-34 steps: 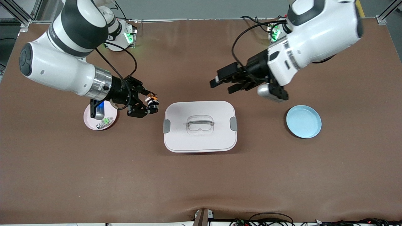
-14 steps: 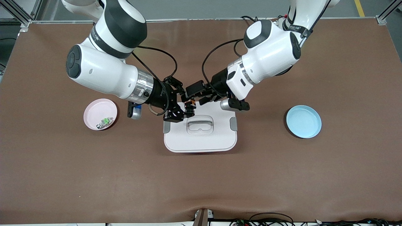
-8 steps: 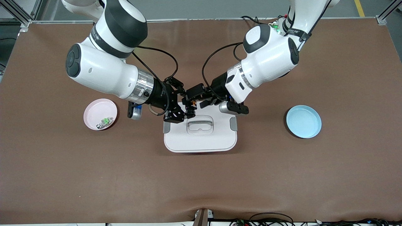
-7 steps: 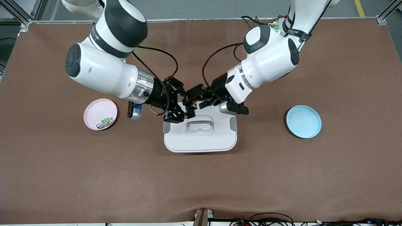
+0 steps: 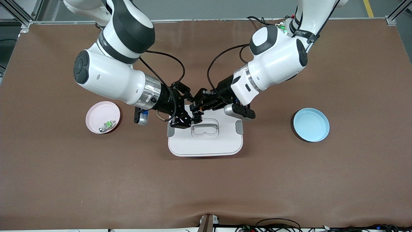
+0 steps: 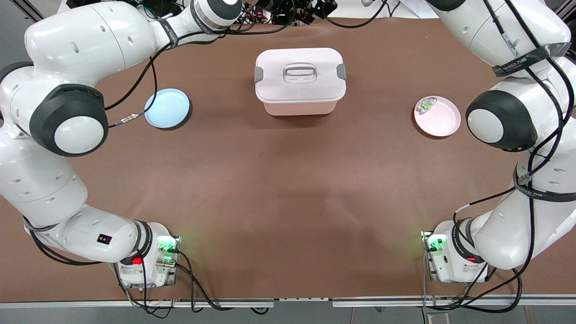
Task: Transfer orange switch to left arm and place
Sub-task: 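Carry the switch above the box while the left gripper approaches it, then grasp the switch with the left gripper and open the right gripper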
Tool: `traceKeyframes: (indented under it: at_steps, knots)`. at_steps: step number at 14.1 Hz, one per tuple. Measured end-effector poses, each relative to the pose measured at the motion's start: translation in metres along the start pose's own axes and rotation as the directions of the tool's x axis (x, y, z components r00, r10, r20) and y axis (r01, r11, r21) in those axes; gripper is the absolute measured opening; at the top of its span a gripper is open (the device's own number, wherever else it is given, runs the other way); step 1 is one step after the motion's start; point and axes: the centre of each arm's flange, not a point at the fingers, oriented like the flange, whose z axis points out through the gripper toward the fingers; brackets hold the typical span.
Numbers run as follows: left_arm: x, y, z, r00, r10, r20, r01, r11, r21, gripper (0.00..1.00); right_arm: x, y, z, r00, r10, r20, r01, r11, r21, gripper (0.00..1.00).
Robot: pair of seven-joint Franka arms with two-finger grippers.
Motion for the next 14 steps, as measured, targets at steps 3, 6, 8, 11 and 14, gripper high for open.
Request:
traceKeyframes:
  at_steps: [3, 6, 8, 11, 14]
  knots:
    - [0.001, -0.003, 0.001, 1.000, -0.002, 0.001, 0.002, 1.000, 0.003, 0.34, 0.002, -0.001, 0.004, 1.000, 0.004, 0.000, -0.004, 1.000, -0.003, 0.72]
    - [0.001, -0.004, 0.003, 1.000, -0.004, 0.004, 0.003, 1.000, 0.005, 0.34, -0.001, -0.002, 0.010, 1.000, 0.001, 0.004, -0.002, 1.000, 0.010, 0.98]
    - [0.001, -0.004, 0.003, 1.000, -0.004, 0.003, 0.004, 1.000, 0.005, 0.34, -0.002, -0.001, 0.011, 1.000, -0.001, 0.006, 0.001, 1.000, 0.016, 1.00]
    - [0.002, -0.004, 0.001, 1.000, -0.005, 0.000, 0.005, 1.000, 0.003, 0.34, 0.003, -0.005, 0.007, 1.000, 0.006, 0.001, -0.006, 1.000, 0.021, 1.00]
    - [0.006, -0.005, -0.003, 1.000, -0.007, -0.008, 0.007, 1.000, 0.001, 0.34, 0.023, -0.013, -0.005, 1.000, 0.016, -0.019, -0.017, 1.000, -0.008, 1.00]
